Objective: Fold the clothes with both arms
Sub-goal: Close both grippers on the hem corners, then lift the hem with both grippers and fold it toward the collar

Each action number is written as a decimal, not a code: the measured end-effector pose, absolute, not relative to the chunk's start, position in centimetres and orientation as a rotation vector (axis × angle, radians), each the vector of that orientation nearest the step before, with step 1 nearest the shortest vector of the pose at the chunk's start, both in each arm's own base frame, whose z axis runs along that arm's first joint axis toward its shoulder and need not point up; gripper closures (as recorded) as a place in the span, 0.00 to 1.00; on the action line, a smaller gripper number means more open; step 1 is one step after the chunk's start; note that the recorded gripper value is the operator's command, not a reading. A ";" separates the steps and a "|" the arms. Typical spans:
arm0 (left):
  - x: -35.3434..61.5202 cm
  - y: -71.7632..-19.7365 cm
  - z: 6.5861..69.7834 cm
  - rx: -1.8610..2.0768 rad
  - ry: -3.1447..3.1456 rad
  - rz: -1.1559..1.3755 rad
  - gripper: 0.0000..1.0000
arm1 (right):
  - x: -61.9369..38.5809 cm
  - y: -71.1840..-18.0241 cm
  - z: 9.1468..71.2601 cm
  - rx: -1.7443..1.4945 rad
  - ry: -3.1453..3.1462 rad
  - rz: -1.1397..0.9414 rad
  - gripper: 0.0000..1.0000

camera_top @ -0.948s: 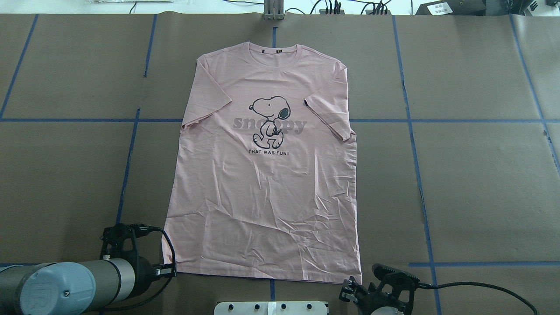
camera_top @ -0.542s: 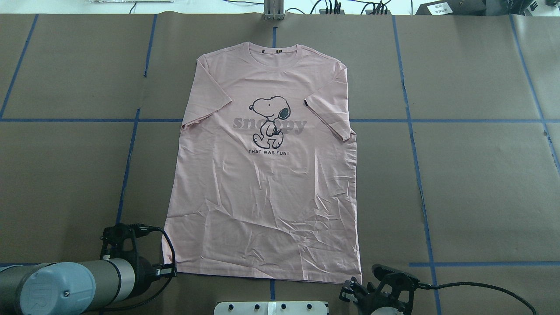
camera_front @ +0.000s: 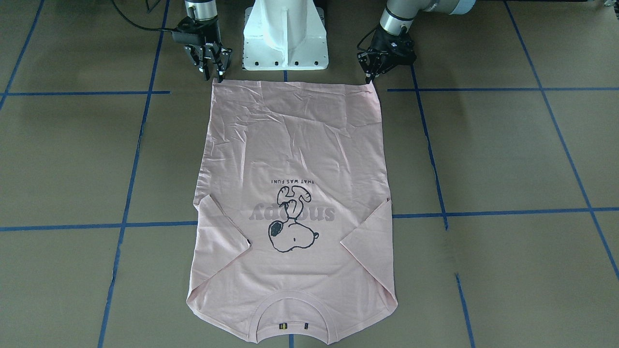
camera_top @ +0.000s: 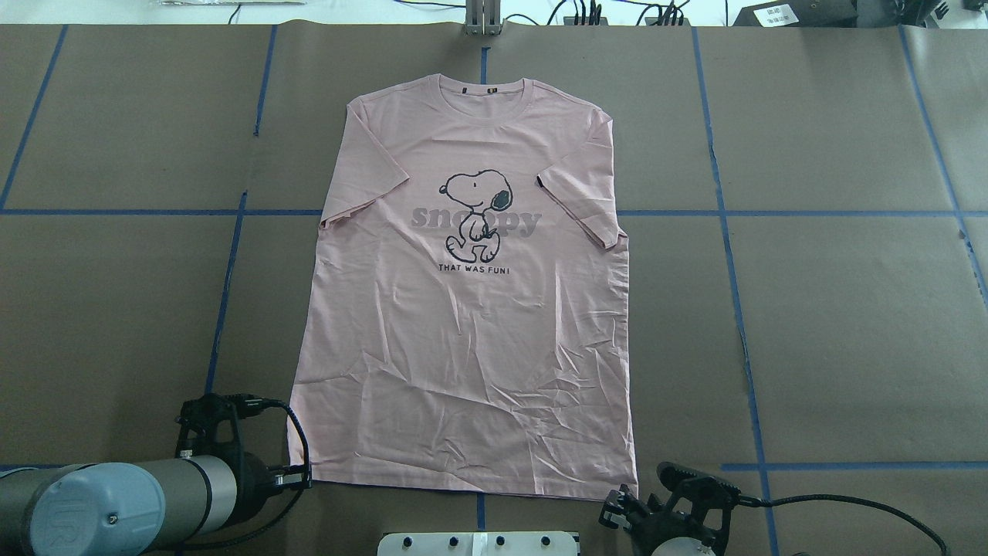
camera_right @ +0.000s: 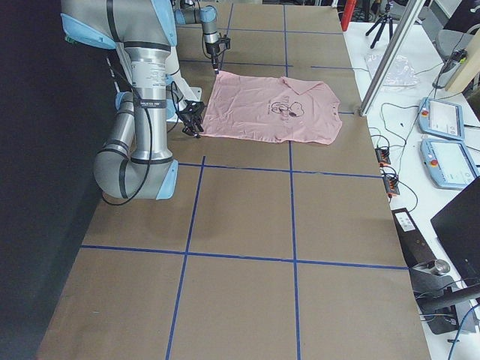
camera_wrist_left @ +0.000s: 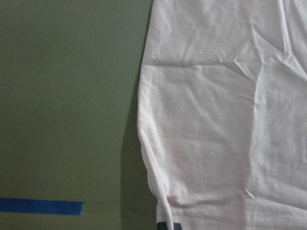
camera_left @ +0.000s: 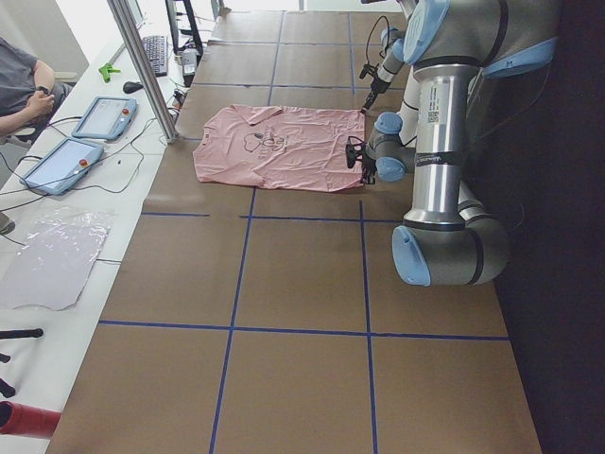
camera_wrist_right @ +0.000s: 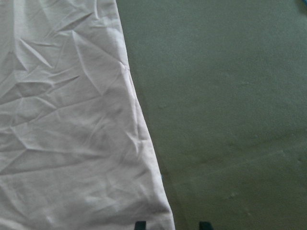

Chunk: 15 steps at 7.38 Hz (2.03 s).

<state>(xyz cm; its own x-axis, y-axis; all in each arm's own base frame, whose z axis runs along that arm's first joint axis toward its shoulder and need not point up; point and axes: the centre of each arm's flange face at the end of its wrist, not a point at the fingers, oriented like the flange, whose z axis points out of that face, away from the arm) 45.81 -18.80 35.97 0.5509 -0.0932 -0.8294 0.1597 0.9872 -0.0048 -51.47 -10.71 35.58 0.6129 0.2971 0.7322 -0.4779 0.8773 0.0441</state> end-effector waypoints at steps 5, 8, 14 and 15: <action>45.7 -18.8 35.8 0.075 0.980 -0.149 1.00 | -51.9 -10.8 35.1 0.246 -0.802 0.457 1.00; 45.7 -18.8 35.8 0.074 0.980 -0.150 1.00 | -52.0 -11.2 34.5 0.249 -0.814 0.471 1.00; 38.7 -17.6 24.9 -0.004 1.004 -0.103 1.00 | -42.3 -13.4 24.8 0.229 -0.897 0.449 1.00; 35.8 -18.0 20.8 -0.034 1.024 -0.104 1.00 | -38.8 -13.2 21.9 0.200 -0.910 0.432 1.00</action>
